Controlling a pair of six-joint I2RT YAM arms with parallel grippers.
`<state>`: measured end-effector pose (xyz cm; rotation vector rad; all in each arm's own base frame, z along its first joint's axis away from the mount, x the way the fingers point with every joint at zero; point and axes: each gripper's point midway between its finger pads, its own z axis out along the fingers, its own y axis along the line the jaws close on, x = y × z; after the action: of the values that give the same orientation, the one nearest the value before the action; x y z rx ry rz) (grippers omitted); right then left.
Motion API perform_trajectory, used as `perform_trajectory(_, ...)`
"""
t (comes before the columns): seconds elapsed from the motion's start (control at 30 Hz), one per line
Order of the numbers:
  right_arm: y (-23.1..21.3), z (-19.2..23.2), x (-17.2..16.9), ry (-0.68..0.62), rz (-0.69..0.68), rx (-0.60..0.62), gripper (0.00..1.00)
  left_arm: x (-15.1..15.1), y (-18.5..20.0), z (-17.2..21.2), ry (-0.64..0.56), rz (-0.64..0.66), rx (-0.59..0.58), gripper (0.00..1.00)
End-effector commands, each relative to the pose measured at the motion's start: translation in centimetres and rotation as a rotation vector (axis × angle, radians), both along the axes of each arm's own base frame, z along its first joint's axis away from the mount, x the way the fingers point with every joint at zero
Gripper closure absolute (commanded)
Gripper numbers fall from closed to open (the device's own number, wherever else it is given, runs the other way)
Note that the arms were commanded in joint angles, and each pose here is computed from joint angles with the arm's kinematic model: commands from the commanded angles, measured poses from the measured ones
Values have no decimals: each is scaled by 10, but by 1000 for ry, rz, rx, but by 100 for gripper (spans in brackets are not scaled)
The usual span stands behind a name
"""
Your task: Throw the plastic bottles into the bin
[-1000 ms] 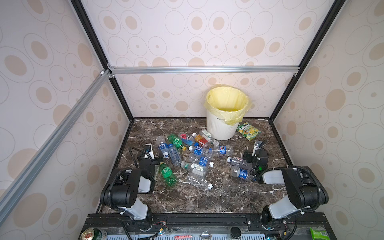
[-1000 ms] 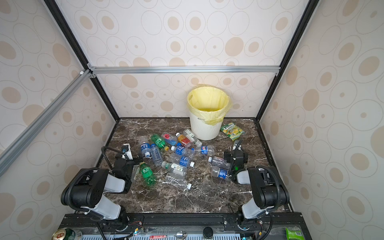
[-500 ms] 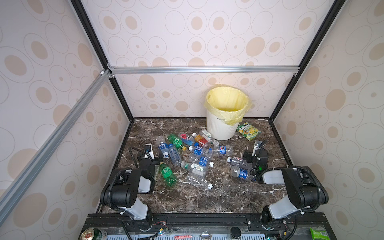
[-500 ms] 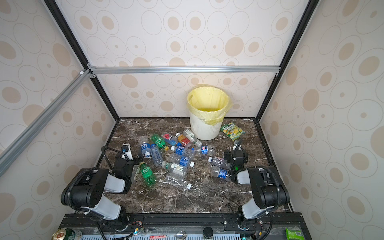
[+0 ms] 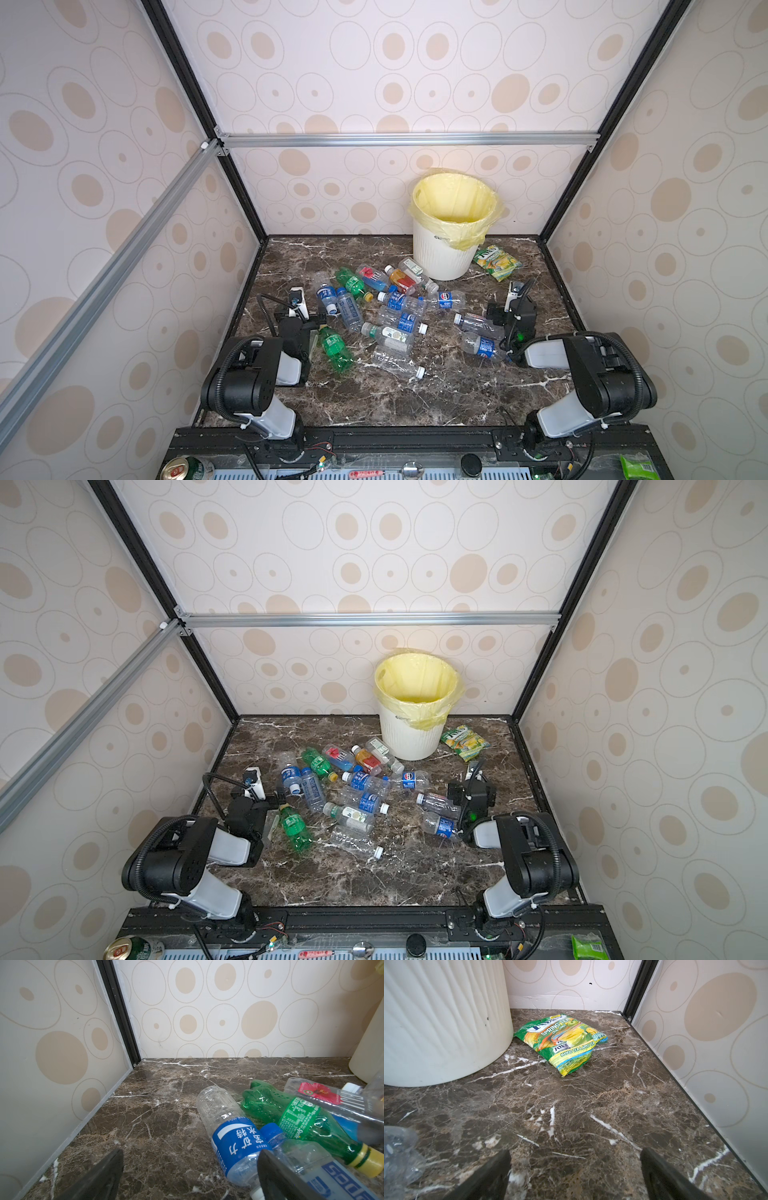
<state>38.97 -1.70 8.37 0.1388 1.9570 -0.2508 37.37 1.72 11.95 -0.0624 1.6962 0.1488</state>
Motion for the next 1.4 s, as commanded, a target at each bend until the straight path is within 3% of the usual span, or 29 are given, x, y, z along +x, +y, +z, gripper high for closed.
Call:
perform_trajectory(0.0, -2, 7, 2, -23, -9, 9, 0, 4, -2, 10, -35, -14, 20, 1)
perform_trajectory(0.13, -3, 6, 2, -21, -10, 9, 0, 3, -1, 10, -33, -6, 19, 1)
perform_trajectory(0.3, -3, 7, 2, -22, -10, 9, 0, 0, 16, 14, -43, 101, -7, 1)
perform_trajectory(0.57, -2, 7, 2, -23, -8, 9, 0, 1, 18, 18, -40, 121, 2, 1)
perform_trajectory(0.8, -3, 7, 2, -22, -10, 9, 0, 5, 17, 46, -35, 124, 4, 1)
perform_trajectory(0.97, -2, 7, 2, -25, -9, 9, 0, -3, 22, 73, -65, 174, -77, 1)
perform_trajectory(1.1, 4, 17, 3, -48, 35, -4, 0, -9, 11, 97, -93, 128, -84, 1)
perform_trajectory(1.2, 8, 36, 0, 54, 65, -16, 0, -13, -3, 115, -127, 80, -88, 1)
perform_trajectory(1.37, -9, 82, -7, 146, -60, -3, 0, -9, -35, 131, -127, -12, -167, 1)
